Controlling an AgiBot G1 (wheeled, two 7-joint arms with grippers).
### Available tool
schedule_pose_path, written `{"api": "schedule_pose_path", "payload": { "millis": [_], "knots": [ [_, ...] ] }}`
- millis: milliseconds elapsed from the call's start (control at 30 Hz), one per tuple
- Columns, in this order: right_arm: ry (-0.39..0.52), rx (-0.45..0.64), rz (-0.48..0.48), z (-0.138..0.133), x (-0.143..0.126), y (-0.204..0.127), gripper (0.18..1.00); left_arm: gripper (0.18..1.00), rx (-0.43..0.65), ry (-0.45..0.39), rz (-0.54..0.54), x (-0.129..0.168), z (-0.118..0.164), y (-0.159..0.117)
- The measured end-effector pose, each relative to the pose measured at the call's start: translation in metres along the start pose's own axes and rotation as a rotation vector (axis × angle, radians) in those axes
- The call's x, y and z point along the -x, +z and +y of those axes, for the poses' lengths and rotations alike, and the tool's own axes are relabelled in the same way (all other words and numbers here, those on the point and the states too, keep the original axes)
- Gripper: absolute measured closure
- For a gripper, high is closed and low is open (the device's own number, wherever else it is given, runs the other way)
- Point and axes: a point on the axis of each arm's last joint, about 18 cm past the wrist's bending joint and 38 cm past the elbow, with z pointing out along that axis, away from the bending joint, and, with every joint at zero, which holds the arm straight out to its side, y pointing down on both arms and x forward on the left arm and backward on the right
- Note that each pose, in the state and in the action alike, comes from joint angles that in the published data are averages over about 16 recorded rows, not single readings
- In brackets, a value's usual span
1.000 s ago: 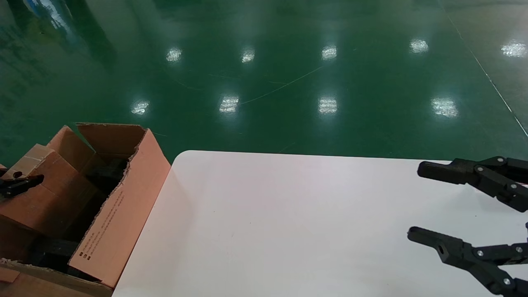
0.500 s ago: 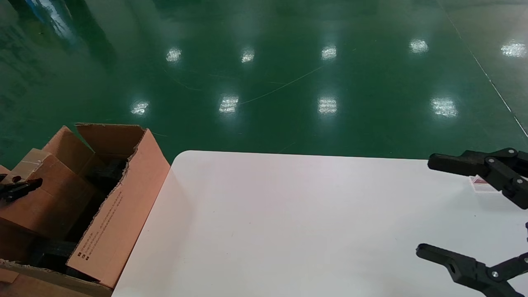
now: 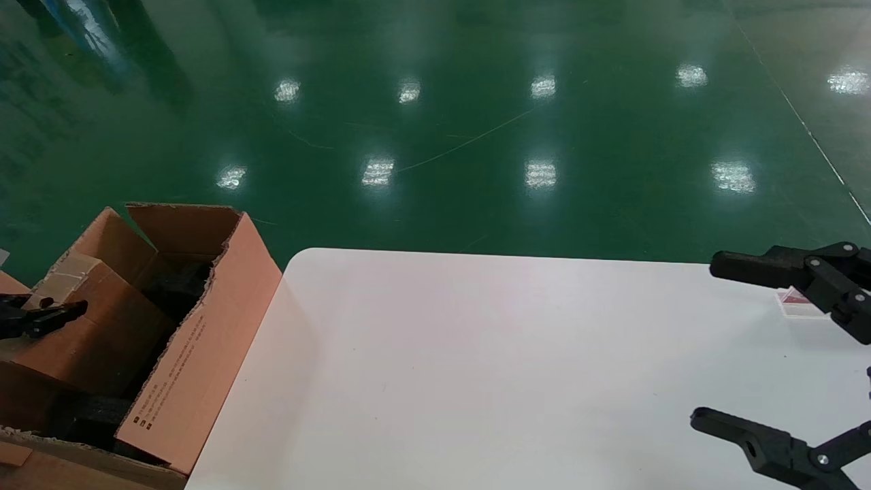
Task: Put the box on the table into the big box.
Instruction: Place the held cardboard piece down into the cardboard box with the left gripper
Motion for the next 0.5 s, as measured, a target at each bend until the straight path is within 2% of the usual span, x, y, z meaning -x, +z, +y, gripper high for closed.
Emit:
{"api": "schedule_pose_path", "payload": {
  "millis": [500],
  "knots": [
    [0.000, 0.000, 0.000, 0.0000, 0.0000, 0.0000, 0.178, 0.799, -0.004, -0.022, -0.046, 0.0034, 0.0012, 0.0025]
  ]
}}
